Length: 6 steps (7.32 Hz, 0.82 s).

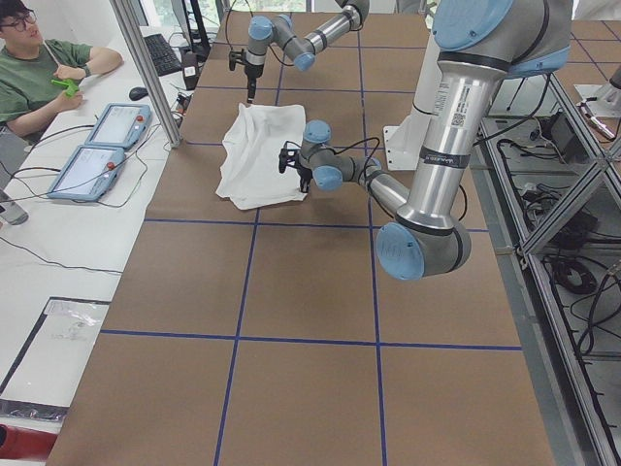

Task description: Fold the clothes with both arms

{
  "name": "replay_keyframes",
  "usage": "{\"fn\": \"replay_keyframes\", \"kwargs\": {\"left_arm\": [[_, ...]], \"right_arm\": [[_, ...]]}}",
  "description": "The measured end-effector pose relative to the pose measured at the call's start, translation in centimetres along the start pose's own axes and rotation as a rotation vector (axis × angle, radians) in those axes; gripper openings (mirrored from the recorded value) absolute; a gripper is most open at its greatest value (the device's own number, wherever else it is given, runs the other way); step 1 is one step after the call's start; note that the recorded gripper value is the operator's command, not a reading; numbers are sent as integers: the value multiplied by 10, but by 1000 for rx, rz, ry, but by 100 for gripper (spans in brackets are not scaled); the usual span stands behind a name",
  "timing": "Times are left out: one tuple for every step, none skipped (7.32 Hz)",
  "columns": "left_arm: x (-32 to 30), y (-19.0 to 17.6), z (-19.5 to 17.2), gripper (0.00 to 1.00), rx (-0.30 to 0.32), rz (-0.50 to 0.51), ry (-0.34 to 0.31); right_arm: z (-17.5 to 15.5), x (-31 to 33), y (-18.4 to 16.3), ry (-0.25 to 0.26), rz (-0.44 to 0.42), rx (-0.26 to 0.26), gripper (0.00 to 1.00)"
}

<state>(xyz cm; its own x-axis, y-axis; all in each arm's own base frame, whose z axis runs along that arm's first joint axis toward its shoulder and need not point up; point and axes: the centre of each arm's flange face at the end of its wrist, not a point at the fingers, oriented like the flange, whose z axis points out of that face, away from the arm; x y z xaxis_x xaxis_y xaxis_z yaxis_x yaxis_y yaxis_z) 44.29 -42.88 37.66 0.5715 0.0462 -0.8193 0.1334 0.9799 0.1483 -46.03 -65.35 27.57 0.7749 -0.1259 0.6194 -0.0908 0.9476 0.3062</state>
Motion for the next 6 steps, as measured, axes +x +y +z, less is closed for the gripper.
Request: {"fn": "replay_keyframes", "kwargs": {"left_arm": [[-12,-4,-8,0,8,36,-9],[-35,-18,-18,0,32,91,-32],[-66,-45,-28,0,67,151,-75],[-106,-79,-36,0,98,201,-135],[-142,-116,-40,0,120,233,-194],[-164,-160,-40,0,138,246,-242]], "right_arm": [[0,-2,1,-6,-10,-7,100],[-1,-4,2,-22,-26,-21,100],[-3,-7,3,-42,-43,-33,100],[-5,-10,3,-56,-50,-37,100],[-7,-13,2,-68,-57,-34,100],[-8,-15,1,-84,-73,-24,100]]}}
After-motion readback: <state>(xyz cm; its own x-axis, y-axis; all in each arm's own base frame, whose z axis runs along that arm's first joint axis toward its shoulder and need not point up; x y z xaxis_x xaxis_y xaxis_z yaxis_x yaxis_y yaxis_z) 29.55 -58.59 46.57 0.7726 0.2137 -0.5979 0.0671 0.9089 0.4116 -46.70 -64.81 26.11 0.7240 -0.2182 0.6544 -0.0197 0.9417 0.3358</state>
